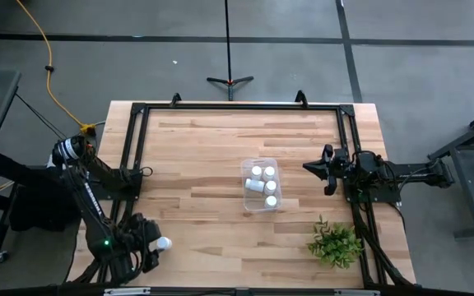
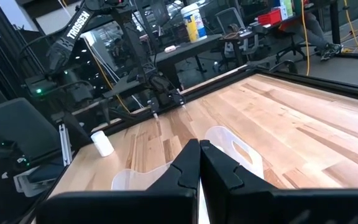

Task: Pick and place pill bottles into a basket
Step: Put the pill bottle into the bin

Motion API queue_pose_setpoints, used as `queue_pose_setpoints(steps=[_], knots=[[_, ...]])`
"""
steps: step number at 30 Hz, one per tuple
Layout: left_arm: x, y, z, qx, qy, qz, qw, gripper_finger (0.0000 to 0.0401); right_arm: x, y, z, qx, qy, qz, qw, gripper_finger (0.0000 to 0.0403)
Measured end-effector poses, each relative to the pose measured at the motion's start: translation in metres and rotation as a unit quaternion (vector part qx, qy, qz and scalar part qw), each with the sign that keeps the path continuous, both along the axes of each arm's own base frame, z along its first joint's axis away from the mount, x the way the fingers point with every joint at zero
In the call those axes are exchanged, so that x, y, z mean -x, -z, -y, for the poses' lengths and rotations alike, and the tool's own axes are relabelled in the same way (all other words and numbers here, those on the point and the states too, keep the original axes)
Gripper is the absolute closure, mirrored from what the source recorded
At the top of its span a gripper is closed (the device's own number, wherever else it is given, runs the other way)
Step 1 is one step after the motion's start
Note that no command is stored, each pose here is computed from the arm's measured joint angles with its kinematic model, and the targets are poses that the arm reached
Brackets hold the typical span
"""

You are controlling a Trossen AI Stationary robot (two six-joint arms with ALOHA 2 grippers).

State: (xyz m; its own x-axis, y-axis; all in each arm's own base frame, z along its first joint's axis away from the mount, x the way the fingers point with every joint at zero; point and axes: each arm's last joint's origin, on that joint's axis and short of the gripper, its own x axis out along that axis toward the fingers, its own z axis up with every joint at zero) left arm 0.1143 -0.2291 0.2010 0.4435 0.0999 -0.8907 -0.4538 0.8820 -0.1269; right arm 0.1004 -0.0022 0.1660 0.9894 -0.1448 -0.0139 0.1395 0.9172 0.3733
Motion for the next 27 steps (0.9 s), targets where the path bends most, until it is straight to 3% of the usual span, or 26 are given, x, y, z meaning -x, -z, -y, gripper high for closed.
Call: queue_pose_setpoints(steps=[10, 27], knots=[[0.001, 0.018, -0.001, 0.018, 0.013, 0.008, 1.0, 0.0044, 0.0, 0.0, 0.0, 0.0, 0.002, 0.0, 1.0, 0.0403], [-0.002, 0.018, 0.003, 0.034, 0.014, 0.019, 0.999, 0.0096, 0.0, 0.0, 0.0, 0.0, 0.005, 0.001, 1.0, 0.0403]])
